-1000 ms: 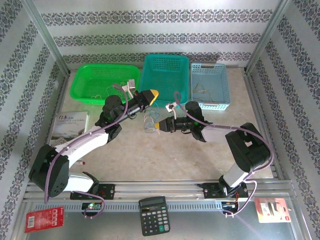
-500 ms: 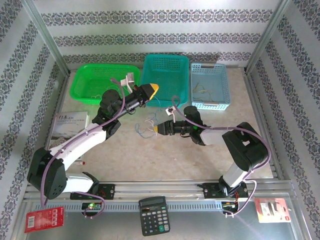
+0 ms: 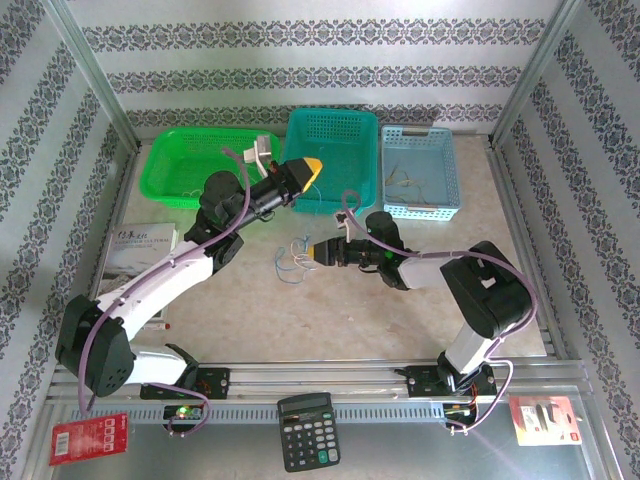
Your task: Untangle the cables
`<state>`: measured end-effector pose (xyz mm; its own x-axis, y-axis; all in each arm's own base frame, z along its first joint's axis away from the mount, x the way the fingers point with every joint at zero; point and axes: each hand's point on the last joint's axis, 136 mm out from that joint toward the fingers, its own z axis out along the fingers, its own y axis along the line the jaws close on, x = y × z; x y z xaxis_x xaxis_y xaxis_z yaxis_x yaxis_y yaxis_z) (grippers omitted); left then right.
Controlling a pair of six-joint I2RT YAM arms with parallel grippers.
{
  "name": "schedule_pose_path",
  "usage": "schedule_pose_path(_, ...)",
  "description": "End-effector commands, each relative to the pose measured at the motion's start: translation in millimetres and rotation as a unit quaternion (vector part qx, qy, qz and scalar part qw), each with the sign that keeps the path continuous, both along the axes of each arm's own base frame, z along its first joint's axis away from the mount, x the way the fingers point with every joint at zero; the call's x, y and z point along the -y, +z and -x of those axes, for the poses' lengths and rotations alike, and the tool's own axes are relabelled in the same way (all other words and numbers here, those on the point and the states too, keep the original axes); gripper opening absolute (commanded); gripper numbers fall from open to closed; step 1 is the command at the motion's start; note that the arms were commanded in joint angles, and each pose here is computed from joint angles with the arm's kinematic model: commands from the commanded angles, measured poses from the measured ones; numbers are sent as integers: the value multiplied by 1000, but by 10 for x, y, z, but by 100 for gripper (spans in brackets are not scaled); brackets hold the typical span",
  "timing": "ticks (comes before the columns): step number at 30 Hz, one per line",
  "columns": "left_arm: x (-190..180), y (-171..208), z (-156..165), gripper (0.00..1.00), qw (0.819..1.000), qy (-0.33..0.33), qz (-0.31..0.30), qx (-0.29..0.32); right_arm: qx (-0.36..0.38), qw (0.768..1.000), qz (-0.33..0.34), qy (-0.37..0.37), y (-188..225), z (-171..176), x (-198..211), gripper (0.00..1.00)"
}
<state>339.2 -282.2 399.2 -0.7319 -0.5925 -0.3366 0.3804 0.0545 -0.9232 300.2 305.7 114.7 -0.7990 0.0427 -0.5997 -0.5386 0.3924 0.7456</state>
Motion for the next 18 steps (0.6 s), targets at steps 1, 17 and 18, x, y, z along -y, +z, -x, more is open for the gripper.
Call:
schedule_pose_path(1, 79, 244, 55, 0, 999, -15, 10, 26, 26, 999, 8, -41, -37, -190, 26, 54)
schedule_pose_path(17, 173, 666, 182, 0, 997, -34, 8, 65, 20, 997, -6, -73, -95, -215, 73, 52)
schedule_pose_path(18, 175, 638, 170, 0, 997, -32, 4, 63, 21, 997, -5, -76, -77, -193, 111, 52)
